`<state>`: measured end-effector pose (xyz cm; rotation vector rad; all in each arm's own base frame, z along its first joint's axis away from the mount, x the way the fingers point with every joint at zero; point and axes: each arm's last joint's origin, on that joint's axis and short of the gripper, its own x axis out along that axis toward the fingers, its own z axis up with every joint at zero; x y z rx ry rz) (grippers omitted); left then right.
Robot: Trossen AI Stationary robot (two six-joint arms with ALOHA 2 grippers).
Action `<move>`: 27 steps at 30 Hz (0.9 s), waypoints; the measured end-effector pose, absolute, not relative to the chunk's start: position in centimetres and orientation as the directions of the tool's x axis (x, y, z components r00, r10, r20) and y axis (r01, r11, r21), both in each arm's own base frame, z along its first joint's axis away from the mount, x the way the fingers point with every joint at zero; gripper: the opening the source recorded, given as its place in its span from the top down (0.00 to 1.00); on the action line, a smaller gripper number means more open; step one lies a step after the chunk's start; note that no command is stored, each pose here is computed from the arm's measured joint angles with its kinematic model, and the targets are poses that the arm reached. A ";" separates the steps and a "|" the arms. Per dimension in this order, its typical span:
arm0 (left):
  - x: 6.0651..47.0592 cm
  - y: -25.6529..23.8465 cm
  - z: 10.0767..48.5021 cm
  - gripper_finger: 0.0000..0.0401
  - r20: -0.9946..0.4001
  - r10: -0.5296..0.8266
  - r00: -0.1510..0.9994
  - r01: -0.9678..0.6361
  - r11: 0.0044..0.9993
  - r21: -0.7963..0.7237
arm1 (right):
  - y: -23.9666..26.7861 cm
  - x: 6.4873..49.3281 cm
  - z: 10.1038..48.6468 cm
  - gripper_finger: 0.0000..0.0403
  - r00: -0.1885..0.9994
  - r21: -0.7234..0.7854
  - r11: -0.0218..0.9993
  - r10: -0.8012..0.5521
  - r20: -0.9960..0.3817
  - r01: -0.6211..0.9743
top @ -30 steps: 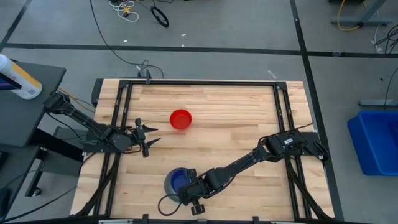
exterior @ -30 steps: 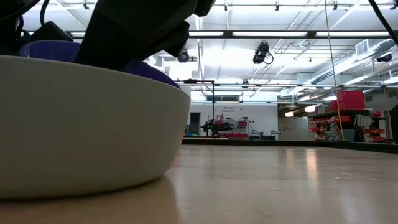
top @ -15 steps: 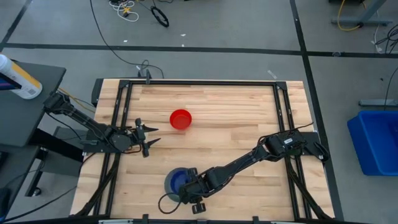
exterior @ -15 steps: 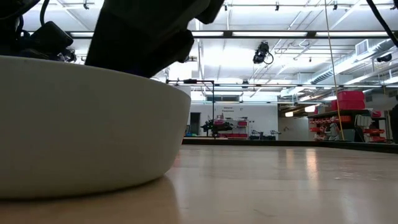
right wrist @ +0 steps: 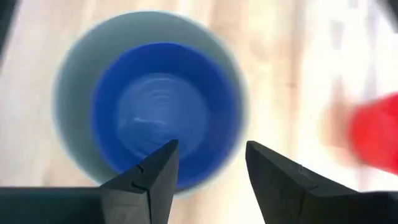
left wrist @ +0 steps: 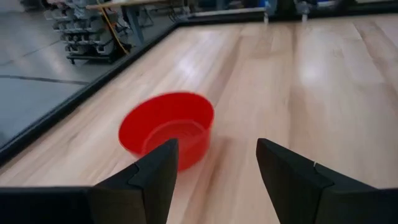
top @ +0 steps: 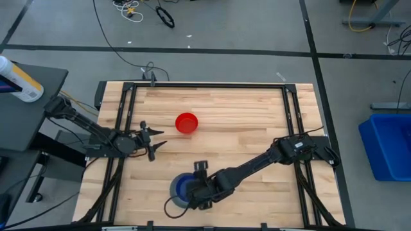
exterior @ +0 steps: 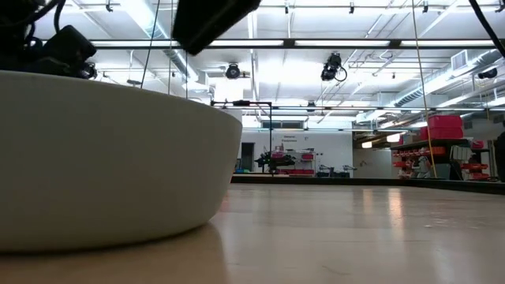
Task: Nest bowls inside each other
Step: Stack the red bowl on top of the purple bowl
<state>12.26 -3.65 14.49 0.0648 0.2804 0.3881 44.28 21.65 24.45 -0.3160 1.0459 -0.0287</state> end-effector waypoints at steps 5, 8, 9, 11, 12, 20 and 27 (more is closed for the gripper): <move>13.8 -2.2 14.8 0.44 -0.245 0.349 0.905 -0.336 0.937 0.092 | 20.3 42.7 26.9 0.51 0.517 -0.389 0.920 -0.310 -0.798 -0.049; 14.7 -0.9 14.3 0.44 -0.308 0.323 0.895 -0.317 0.946 0.068 | 19.6 41.9 26.9 0.51 0.508 -0.441 0.897 -0.377 -0.775 -0.007; 14.9 -0.4 14.0 0.44 -0.337 0.323 0.884 -0.320 0.945 0.068 | 19.4 41.5 26.8 0.51 0.505 -0.460 0.888 -0.400 -0.765 0.008; 15.5 0.3 13.6 0.44 -0.378 0.320 0.868 -0.322 0.945 0.062 | 18.8 40.6 26.6 0.51 0.492 -0.504 0.862 -0.462 -0.738 0.054; 15.8 0.6 13.4 0.44 -0.389 0.315 0.866 -0.319 0.946 0.057 | 18.4 40.0 26.3 0.51 0.484 -0.526 0.847 -0.495 -0.722 0.082; 18.8 1.4 13.1 0.44 -0.431 0.274 0.860 -0.267 0.960 0.078 | 14.1 32.2 23.4 0.52 0.577 -0.467 0.816 -0.574 -0.581 0.341; 21.0 1.6 13.6 0.44 -0.449 0.276 0.850 -0.251 0.961 0.117 | 10.9 25.2 21.4 0.56 0.946 0.011 0.994 -0.102 -0.307 0.110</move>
